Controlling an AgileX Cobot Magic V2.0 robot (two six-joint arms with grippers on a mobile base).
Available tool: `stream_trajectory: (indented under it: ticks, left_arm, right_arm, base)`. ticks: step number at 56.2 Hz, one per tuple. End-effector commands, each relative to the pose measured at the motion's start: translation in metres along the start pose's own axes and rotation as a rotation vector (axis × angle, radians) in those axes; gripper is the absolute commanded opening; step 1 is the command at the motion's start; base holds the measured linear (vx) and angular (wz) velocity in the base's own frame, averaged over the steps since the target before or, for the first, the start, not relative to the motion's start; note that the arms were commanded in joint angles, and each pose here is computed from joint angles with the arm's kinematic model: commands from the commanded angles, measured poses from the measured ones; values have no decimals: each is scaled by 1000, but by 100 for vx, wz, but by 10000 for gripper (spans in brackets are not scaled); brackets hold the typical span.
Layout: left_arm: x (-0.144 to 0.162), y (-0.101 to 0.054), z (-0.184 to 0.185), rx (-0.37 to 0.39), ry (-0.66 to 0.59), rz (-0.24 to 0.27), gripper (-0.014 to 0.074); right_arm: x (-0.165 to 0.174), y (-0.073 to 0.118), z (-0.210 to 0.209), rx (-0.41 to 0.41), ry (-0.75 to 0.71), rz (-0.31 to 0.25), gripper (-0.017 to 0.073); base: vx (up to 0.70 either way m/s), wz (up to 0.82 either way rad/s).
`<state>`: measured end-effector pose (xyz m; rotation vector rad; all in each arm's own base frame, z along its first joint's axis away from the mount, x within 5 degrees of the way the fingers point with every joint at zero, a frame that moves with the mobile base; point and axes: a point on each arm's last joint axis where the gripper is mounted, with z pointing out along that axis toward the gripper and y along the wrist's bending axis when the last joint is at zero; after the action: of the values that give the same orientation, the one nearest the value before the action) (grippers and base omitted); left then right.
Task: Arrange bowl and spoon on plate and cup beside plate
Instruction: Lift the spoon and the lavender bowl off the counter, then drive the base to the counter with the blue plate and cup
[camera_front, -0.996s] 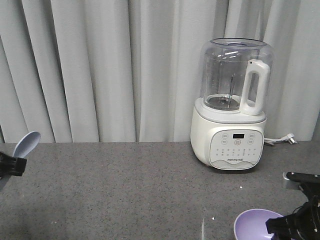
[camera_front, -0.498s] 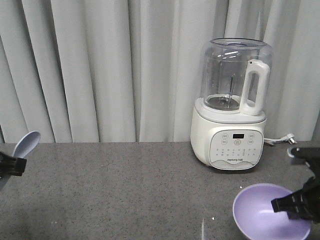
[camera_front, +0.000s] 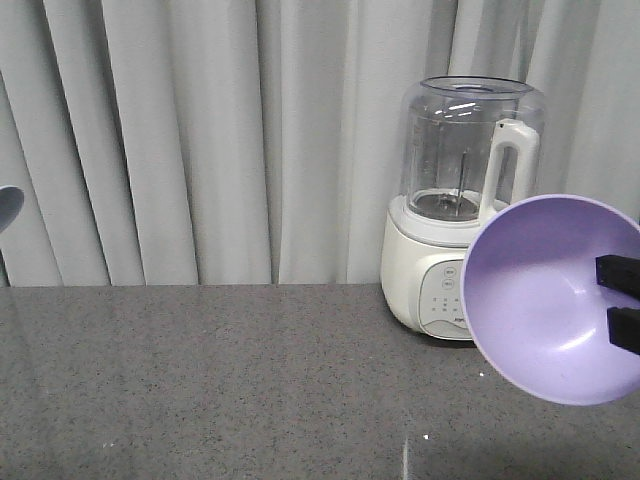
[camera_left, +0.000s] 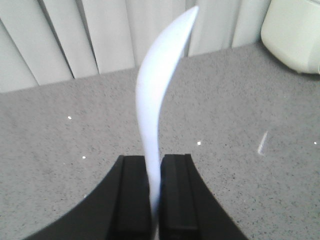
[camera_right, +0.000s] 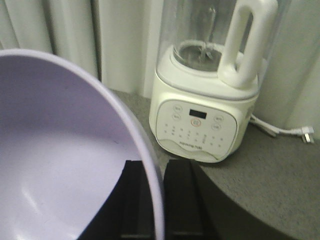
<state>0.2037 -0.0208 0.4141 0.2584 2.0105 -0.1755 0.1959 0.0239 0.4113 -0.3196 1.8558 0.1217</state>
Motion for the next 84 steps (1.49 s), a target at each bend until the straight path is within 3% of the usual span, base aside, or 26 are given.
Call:
stream_trajectory:
  ticks: [1, 15, 25, 35, 84]
  left_arm:
    - [-2, -5, -31, -46, -191, 3, 0]
    - [38, -15, -76, -120, -404, 0, 0]
    - [39, -15, -78, -123, -417, -1, 0]
    - [41, -16, -78, -115, -401, -3, 0]
    - [42, -16, -78, -110, -387, -1, 3]
  right_arm:
    - [-7, 2, -20, 46, -181, -27, -8]
    - [25, 8, -32, 71, -241, 17, -8]
    - [27, 5, -30, 100, -254, 22, -8]
    - [30, 8, -30, 63, -223, 36, -8]
    - [30, 8, -30, 63, -223, 36, -8]
  base:
    - [0, 0]
    - [0, 0]
    - [0, 0]
    - [0, 0]
    - [0, 0]
